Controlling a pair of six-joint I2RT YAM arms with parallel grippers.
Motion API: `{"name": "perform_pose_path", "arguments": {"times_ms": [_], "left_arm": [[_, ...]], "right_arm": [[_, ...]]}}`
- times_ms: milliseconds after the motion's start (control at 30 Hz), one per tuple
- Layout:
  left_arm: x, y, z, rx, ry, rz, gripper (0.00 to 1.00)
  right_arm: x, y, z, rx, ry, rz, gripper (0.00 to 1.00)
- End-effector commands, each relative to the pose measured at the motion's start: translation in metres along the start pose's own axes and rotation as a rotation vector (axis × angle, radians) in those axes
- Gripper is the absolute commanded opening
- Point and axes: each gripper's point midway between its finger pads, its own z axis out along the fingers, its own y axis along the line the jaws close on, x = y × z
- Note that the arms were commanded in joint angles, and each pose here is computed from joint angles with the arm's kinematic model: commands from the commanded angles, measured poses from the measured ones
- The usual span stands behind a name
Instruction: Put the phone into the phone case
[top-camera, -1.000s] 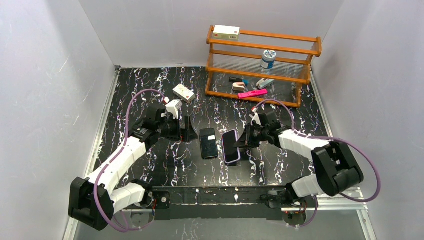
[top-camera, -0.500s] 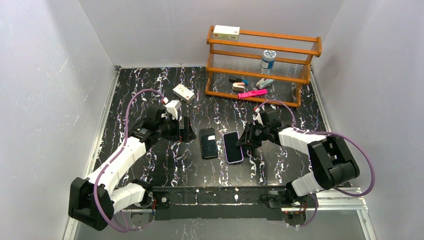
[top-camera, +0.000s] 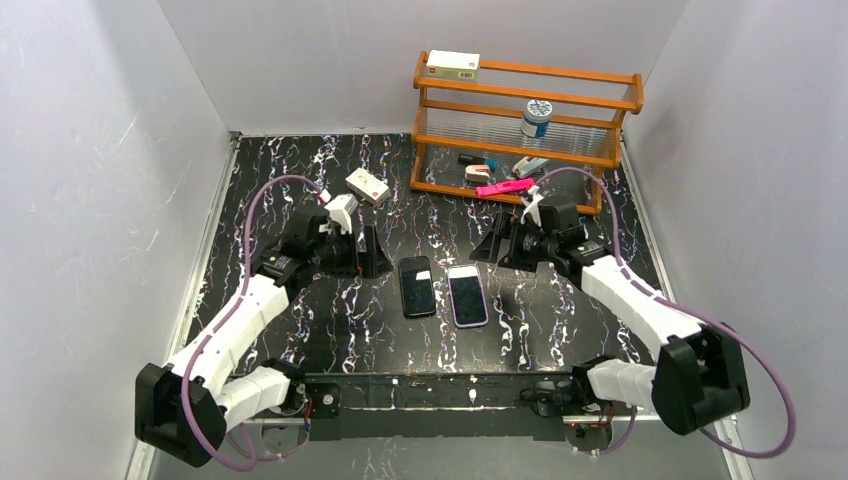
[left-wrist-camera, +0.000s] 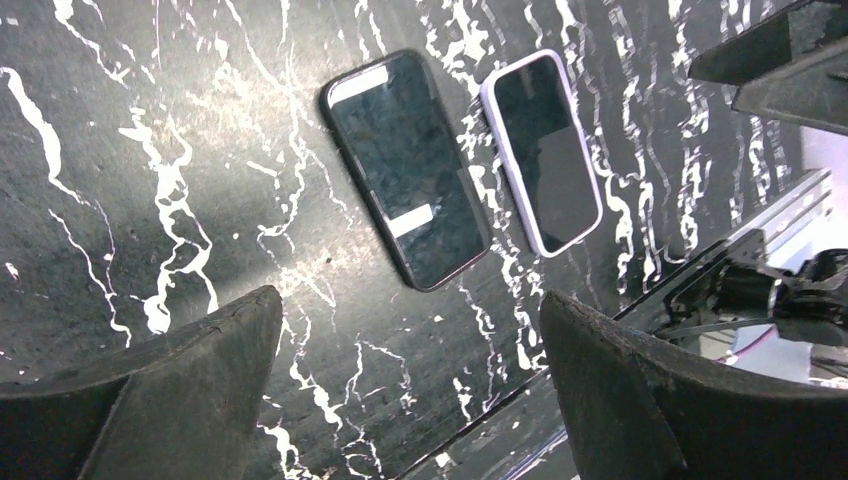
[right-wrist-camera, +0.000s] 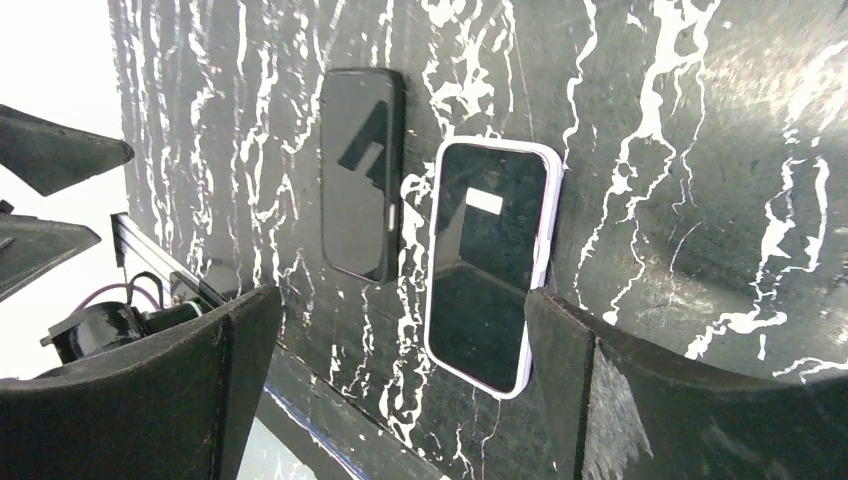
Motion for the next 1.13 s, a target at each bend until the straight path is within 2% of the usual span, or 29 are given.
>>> {"name": "perform_pose_path", "arguments": {"times_ms": [0,267,433,1100], "left_arm": [[-0.038,-0.028,-0.028,0.05,-0.124,-0.005,0.98],[-0.076,-0.045,-0.057,0.046,-0.255,-0.048,0.98],[-0.087,-0.042,-0.075,0.007,-0.344,-0.049,0.98],[-0.09,-0.044,-0.104,0.018,-0.487,-0.03,0.98]], "right_arm": [[-0.029,0.025,-0.036,-0.005,-0.12,-0.07,0.99],[-0.059,0.066,-0.106,-0.052,-0.354,-0.148,0.99],[-0.062,0.077,-0.131,-0.071,-0.422,-0.162,0.99],[-0.048,0.075,-0.121,-0.115,-0.381,-0.089,0.99]]}}
